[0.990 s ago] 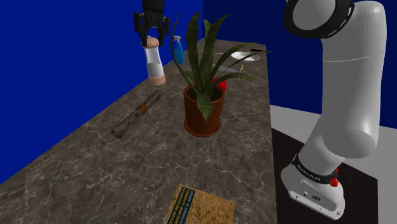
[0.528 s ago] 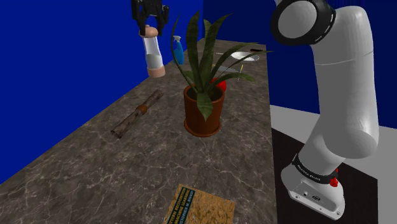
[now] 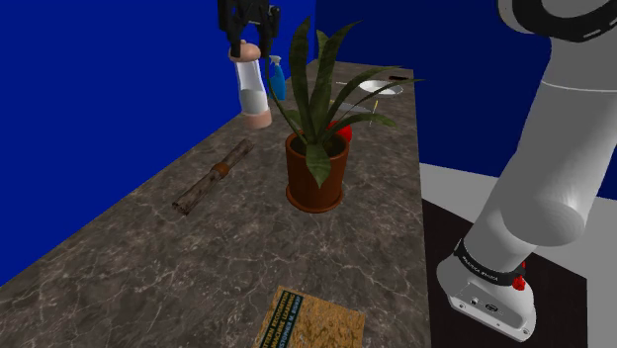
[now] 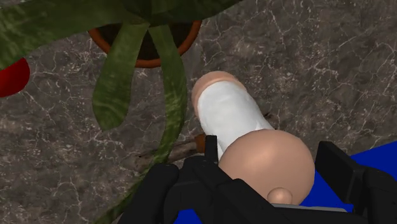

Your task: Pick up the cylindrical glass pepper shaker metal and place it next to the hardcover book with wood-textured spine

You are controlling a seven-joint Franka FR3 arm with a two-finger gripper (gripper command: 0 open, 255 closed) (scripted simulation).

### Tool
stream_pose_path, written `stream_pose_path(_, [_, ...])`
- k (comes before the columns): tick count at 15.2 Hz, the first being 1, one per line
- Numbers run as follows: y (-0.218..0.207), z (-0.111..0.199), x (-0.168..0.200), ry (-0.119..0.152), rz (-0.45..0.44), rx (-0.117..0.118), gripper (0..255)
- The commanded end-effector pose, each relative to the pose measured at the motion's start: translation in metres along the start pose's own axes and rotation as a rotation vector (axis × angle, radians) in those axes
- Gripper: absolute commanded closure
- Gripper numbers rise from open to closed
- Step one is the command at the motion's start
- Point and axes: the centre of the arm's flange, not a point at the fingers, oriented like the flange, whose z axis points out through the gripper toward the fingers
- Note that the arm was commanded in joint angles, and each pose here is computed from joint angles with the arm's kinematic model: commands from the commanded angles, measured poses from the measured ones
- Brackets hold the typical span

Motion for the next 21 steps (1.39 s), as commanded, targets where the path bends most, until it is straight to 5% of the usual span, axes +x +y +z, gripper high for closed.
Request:
stream_pose_path(1, [-0.005,0.001,-0.026,0.000,0.001,-0.001,255])
stream_pose_path(21, [-0.065,0.006,-0.266,0.000,0.001,-0.001,255])
